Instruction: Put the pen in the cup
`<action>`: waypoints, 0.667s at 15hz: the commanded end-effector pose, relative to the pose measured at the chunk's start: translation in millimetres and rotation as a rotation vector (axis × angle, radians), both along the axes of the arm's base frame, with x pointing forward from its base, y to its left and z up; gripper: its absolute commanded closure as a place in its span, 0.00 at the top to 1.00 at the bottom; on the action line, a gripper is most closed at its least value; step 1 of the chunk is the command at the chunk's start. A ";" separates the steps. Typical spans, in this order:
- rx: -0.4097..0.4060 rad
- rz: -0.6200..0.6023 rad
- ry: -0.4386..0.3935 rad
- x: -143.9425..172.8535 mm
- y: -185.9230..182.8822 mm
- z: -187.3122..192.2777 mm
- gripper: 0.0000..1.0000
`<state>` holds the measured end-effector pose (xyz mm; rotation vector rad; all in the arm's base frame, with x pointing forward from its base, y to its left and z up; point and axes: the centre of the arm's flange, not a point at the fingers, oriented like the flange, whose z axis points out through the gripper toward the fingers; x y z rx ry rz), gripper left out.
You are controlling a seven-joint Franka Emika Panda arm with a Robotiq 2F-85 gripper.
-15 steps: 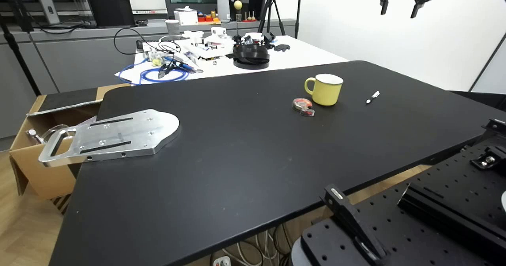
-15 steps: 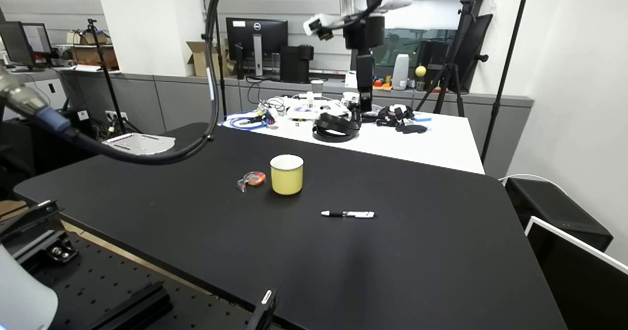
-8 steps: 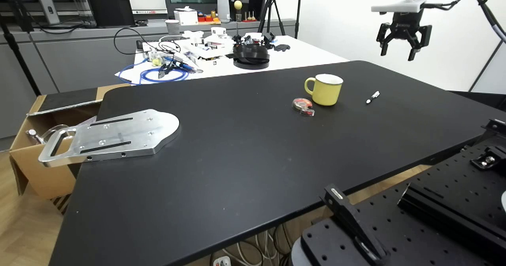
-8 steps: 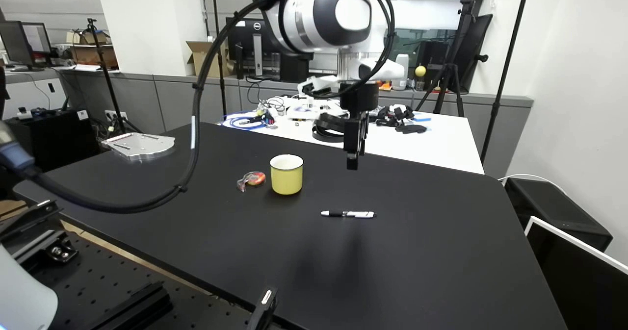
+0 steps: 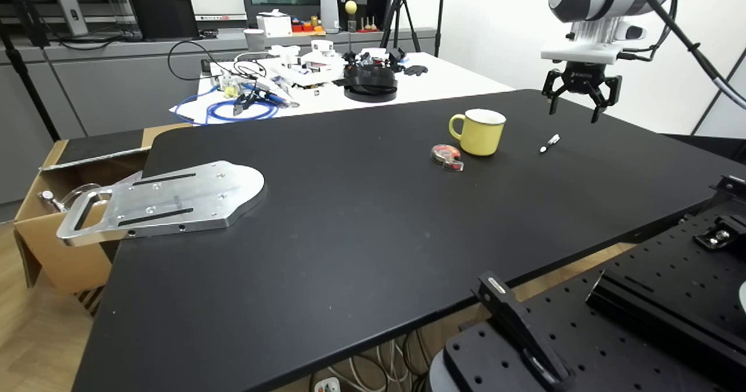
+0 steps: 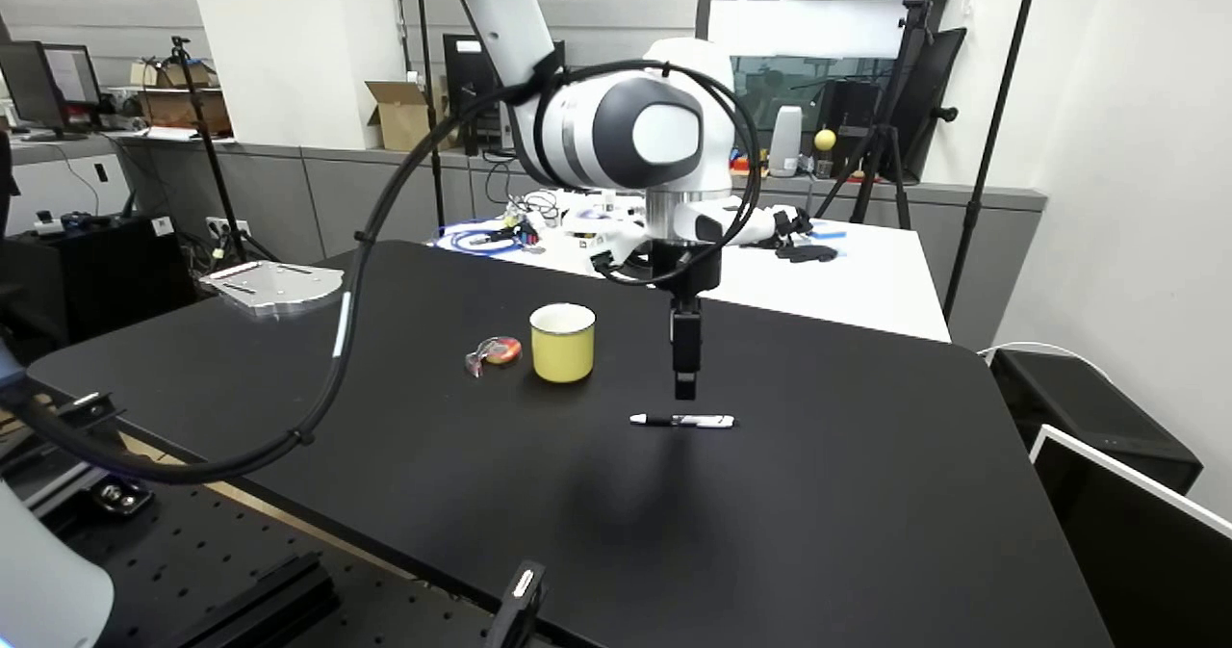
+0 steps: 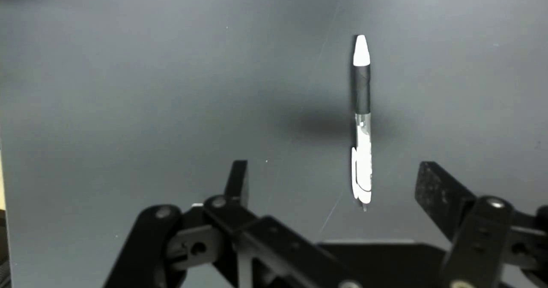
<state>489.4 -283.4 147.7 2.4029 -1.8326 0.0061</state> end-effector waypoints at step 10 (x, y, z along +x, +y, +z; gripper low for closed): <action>-0.017 0.229 -0.002 23.3 28.8 -65.4 1.00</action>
